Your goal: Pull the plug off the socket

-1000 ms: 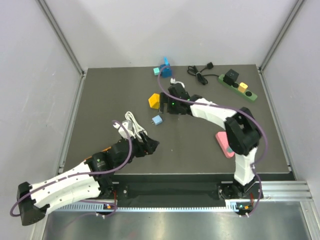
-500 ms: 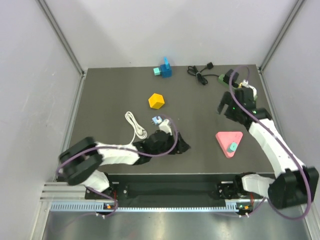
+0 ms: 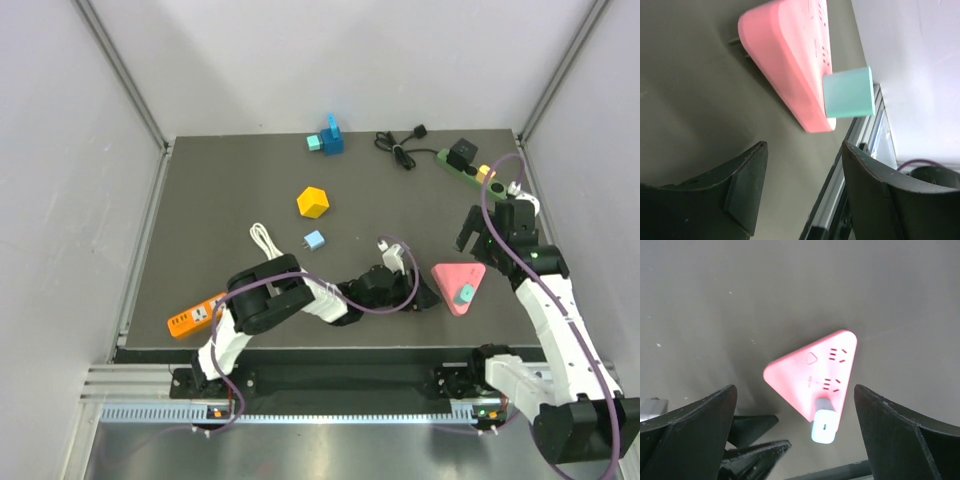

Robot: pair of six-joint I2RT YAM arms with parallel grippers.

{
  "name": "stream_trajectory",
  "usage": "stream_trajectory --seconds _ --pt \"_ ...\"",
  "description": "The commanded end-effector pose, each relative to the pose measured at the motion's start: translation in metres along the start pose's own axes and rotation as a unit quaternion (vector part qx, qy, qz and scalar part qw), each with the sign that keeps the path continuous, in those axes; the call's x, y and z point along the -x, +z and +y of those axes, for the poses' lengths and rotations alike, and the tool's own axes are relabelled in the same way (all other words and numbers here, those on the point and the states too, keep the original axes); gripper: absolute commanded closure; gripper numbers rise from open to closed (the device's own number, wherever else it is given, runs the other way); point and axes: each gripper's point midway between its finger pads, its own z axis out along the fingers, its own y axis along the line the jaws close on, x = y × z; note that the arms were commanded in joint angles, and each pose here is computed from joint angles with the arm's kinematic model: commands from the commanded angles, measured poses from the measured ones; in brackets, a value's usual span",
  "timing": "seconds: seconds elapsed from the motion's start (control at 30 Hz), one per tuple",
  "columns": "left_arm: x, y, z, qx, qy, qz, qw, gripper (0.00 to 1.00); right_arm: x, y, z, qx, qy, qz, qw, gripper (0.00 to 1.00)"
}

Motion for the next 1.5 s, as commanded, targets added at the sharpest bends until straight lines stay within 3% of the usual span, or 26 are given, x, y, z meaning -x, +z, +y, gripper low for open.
stream_trajectory --seconds 0.0,0.4,1.03,1.2,1.4,1.47 --pt "0.025 0.014 -0.022 -0.044 -0.019 -0.056 0.997 0.35 0.001 -0.004 -0.008 -0.004 -0.009 -0.005 1.0 0.0" --pt "0.028 0.037 0.003 -0.016 -0.074 -0.082 0.994 0.43 -0.003 0.004 -0.002 0.023 0.001 -0.002 1.0 0.0" --pt "0.024 0.056 0.017 -0.001 -0.109 -0.078 0.991 0.47 -0.02 0.012 -0.019 -0.025 0.041 0.028 0.998 0.0" --pt "0.021 0.059 0.023 0.007 -0.107 -0.074 0.991 0.52 -0.033 0.013 -0.036 -0.069 0.05 0.042 0.995 0.0" --pt "0.016 0.064 0.028 0.007 -0.112 -0.067 0.991 0.57 -0.047 0.011 -0.033 -0.055 0.076 0.054 0.994 0.0" --pt "0.016 0.063 0.03 0.01 -0.108 -0.068 0.992 0.66 -0.057 0.015 -0.03 -0.044 0.08 0.066 0.994 0.0"
